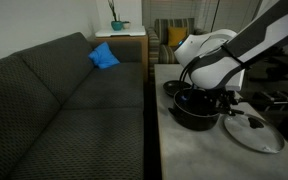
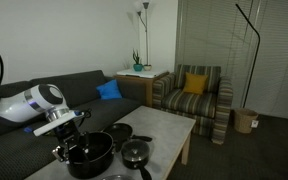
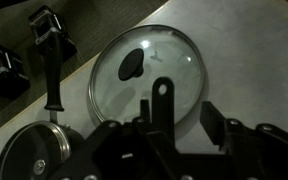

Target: Use the big spoon to stir the big pot

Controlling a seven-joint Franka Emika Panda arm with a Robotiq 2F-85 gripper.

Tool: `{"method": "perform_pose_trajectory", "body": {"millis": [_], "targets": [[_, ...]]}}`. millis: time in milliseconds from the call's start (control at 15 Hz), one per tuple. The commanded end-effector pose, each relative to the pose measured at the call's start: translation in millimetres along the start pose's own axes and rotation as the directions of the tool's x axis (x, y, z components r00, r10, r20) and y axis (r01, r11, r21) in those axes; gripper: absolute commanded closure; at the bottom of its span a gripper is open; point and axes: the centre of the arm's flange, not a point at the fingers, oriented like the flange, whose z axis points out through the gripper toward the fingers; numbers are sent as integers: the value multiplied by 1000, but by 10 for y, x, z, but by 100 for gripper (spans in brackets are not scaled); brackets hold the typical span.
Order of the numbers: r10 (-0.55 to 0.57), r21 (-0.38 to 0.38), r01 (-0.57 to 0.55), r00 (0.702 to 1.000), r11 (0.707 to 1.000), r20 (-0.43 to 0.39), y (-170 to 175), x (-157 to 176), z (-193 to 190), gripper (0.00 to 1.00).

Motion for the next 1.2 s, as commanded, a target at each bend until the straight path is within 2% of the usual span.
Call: {"method": "perform_pose_trajectory", "body": {"millis": [0, 133, 400, 533, 667, 867, 933, 1000, 1133], "targets": [[16, -5, -16, 1000, 1000, -14, 38, 198, 0, 12], [21, -4, -21, 999, 1000, -26, 40, 207, -9, 1], [-29, 47, 31, 998, 998, -52, -13, 228, -24, 0], [-53, 80, 65, 988, 995, -143, -71, 294, -73, 0], [-49, 93, 77, 963, 993, -266, -105, 388, -159, 0], [-55, 83, 101, 898, 991, -437, -105, 504, -287, 0], [-40, 106, 103, 877, 989, -479, -107, 528, -318, 0], [-33, 69, 67, 911, 995, -410, -131, 375, -407, 0], [-25, 84, 70, 891, 994, -453, -119, 397, -434, 0]]}}
